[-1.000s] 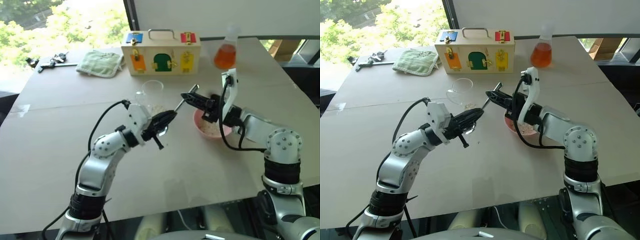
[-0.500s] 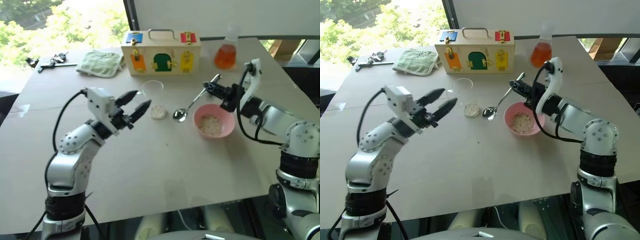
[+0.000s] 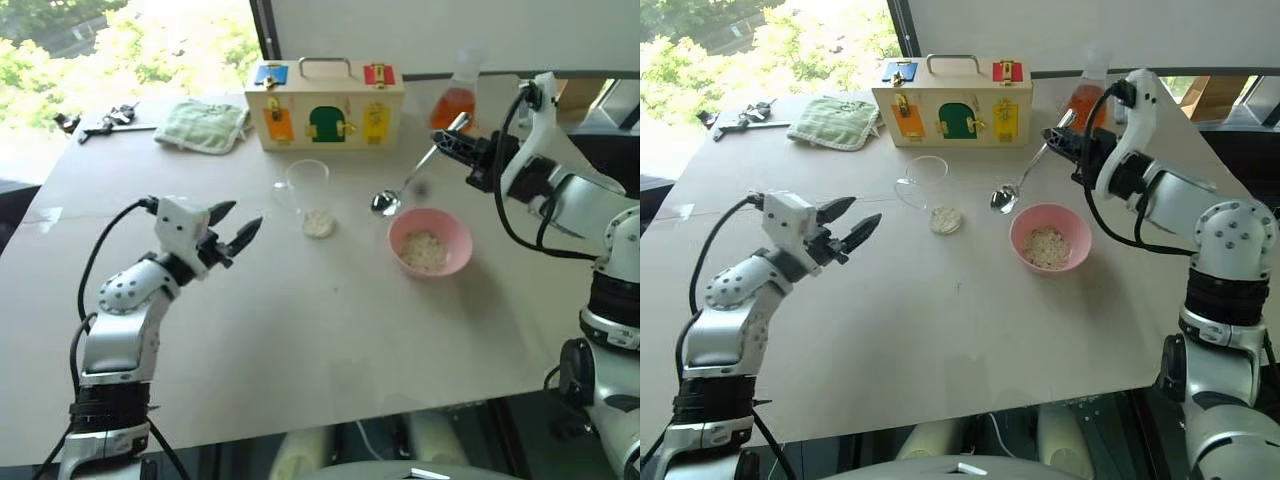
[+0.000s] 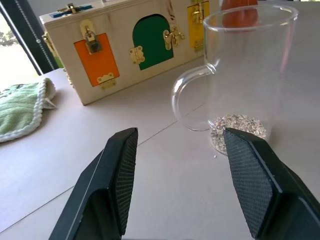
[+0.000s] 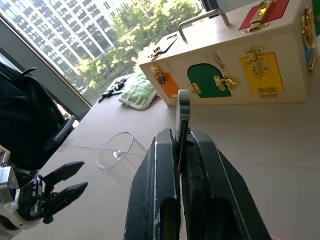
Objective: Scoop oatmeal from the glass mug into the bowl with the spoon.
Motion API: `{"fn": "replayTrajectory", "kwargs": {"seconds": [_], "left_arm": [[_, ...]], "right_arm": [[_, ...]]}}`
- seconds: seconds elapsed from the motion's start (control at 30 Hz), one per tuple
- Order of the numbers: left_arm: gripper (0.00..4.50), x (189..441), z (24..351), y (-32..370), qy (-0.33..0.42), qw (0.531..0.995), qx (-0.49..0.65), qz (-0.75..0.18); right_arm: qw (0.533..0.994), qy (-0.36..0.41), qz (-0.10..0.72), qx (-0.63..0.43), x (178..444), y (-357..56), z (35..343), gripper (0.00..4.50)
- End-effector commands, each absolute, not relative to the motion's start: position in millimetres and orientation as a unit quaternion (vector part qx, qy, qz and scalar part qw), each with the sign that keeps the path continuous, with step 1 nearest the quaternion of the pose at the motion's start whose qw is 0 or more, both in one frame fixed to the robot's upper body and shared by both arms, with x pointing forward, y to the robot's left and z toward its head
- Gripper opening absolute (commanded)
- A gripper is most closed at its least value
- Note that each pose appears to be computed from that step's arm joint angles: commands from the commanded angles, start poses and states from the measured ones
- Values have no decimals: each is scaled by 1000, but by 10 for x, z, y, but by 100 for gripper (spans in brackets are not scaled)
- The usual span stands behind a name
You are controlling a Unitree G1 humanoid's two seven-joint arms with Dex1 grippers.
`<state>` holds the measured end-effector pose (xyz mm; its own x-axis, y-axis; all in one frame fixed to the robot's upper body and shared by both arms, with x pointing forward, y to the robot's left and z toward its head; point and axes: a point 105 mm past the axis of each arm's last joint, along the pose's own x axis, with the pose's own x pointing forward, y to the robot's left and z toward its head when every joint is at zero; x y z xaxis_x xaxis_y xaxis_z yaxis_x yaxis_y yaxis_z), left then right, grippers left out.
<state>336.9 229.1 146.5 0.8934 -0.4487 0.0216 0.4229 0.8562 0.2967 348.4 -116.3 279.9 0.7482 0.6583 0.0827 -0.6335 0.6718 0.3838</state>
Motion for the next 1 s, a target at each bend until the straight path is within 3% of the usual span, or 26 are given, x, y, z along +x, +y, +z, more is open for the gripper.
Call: {"fn": "replayTrajectory", "kwargs": {"seconds": [0.03,0.43,1.0], "left_arm": [[288,3504,1427,2342,-76,964,175,-185],[288,3729,1476,2050,-142,965,140,-171],[288,4024,1514,1949,-157,970,130,-132]], "right_arm": [[922,-35,353,154,3395,-1154,3088,0],[928,-143,328,109,3387,-1198,3389,0],[926,-141,337,90,3392,-1153,3330,0]]}}
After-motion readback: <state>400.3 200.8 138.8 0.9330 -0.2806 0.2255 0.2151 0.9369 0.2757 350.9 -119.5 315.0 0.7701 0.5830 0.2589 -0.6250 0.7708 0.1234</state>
